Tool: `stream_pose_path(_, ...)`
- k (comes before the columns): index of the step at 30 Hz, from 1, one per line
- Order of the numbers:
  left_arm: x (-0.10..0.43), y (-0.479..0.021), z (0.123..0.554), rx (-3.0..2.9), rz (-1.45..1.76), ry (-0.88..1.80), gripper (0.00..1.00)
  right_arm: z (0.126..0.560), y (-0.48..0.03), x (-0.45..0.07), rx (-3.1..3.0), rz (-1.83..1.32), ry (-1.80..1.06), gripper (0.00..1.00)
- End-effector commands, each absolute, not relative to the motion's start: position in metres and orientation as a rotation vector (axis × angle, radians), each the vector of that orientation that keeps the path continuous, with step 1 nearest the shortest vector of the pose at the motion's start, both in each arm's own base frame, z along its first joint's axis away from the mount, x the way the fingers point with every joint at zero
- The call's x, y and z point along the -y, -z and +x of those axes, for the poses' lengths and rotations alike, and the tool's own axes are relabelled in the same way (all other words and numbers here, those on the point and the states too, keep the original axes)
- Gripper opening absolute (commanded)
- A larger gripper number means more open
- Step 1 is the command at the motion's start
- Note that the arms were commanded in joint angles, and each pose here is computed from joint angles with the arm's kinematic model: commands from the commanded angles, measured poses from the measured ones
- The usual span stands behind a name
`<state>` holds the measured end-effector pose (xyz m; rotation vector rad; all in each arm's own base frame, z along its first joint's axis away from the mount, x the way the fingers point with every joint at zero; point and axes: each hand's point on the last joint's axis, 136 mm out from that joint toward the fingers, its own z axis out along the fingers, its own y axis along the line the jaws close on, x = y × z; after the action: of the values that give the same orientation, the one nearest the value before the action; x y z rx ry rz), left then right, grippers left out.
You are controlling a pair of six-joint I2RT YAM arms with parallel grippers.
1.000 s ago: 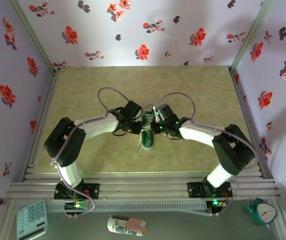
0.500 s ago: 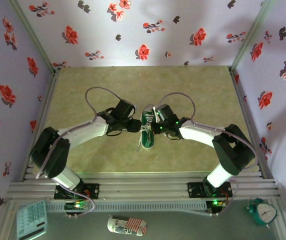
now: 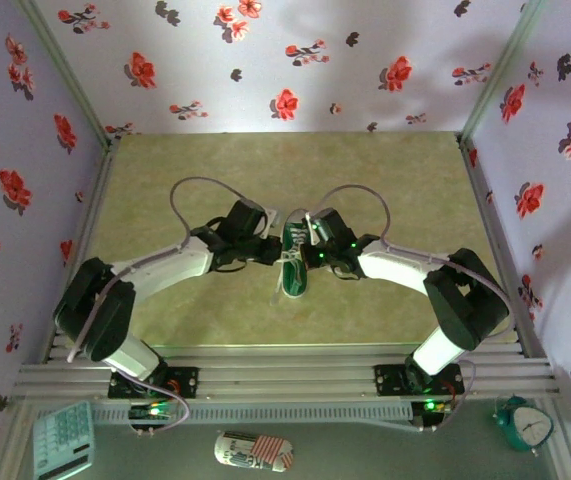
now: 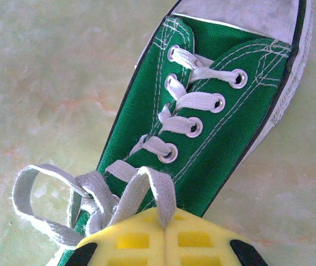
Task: Tie the shoes
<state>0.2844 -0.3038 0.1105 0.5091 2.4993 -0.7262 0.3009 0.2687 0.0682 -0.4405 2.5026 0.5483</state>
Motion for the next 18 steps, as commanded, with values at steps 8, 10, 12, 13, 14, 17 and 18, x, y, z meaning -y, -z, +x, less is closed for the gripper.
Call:
stream_pose_path(8,0.318,-0.094,0.288,-2.528,0.556,0.737,0.04,0.306,-0.08,-0.274,-2.476,-0.435,-0.573,0.0)
stream_pose_path(10,0.317,-0.094,0.29,-2.526,0.552,0.725,0.04,0.306,-0.08,-0.274,-2.477,-0.435,-0.572,0.0)
stream_pose_path(12,0.318,-0.095,0.292,-2.521,0.555,0.723,0.04,0.306,-0.08,-0.274,-2.478,-0.435,-0.573,0.0)
stream_pose_path(13,0.318,-0.094,0.293,-2.521,0.556,0.72,0.05,0.305,-0.079,-0.274,-2.481,-0.437,-0.572,0.0)
stream_pose_path(14,0.319,-0.094,0.294,-2.522,0.555,0.717,0.04,0.305,-0.079,-0.273,-2.48,-0.436,-0.572,0.0)
stream_pose_path(17,0.32,-0.093,0.297,-2.524,0.555,0.714,0.05,0.305,-0.079,-0.273,-2.481,-0.44,-0.568,0.0)
stream_pose_path(18,0.321,-0.093,0.297,-2.525,0.556,0.716,0.05,0.305,-0.079,-0.273,-2.481,-0.439,-0.569,0.0)
